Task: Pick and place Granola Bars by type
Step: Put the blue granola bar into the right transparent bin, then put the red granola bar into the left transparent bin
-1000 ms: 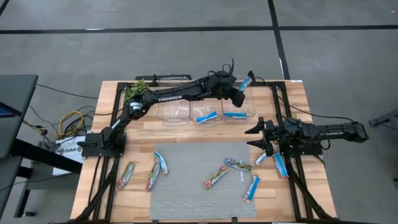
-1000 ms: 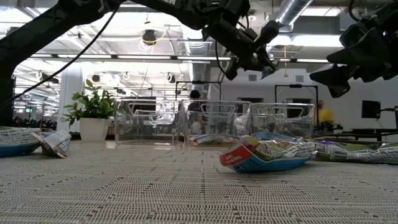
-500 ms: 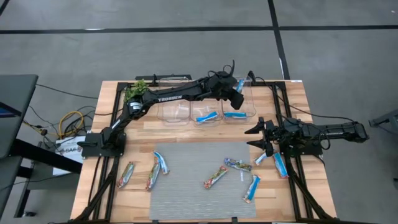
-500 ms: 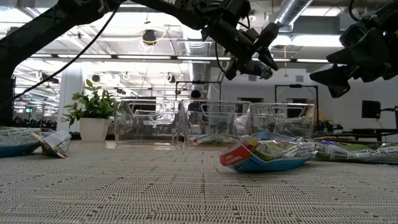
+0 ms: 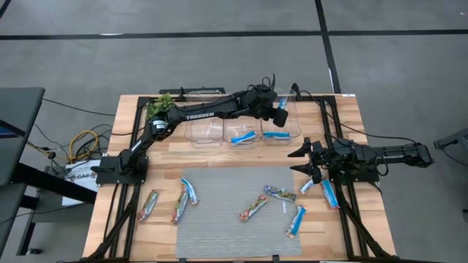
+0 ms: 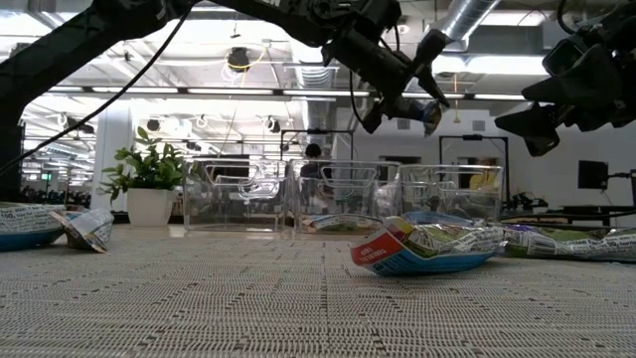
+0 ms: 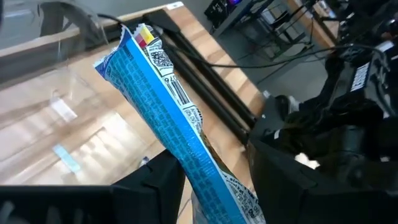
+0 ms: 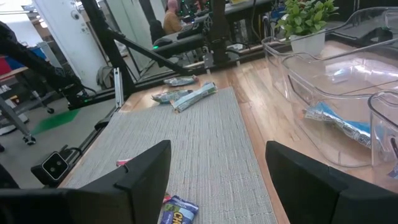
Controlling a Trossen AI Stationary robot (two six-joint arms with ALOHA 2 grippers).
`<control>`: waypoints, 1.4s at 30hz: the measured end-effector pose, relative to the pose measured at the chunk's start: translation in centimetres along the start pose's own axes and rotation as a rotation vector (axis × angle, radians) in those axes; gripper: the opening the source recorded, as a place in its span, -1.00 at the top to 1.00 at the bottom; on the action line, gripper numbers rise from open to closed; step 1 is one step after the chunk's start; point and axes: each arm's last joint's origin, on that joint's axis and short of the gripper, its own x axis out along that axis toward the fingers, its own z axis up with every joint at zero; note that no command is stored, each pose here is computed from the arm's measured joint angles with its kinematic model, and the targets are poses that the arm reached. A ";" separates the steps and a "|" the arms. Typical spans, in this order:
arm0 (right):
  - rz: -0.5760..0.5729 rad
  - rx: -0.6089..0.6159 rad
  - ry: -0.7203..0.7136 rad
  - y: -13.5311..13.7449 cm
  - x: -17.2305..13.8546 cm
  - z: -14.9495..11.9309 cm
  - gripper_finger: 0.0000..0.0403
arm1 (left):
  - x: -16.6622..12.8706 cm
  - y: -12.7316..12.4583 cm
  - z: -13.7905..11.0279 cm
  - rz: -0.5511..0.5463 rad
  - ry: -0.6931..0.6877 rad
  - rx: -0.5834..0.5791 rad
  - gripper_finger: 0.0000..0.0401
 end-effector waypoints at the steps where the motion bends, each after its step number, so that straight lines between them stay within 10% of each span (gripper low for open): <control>1: 0.000 0.000 0.000 0.0 0.0 0.0 -0.27 | 0.0 0.1 -0.1 0.008 0.007 0.001 0.19; 24: -0.001 0.000 0.004 0.0 0.0 0.0 -0.27 | 3.2 1.0 -2.8 -0.035 0.105 0.166 0.19; 42: -0.001 0.000 0.003 0.0 0.0 0.0 -0.27 | -0.9 -7.3 -5.7 -0.227 0.290 0.834 0.19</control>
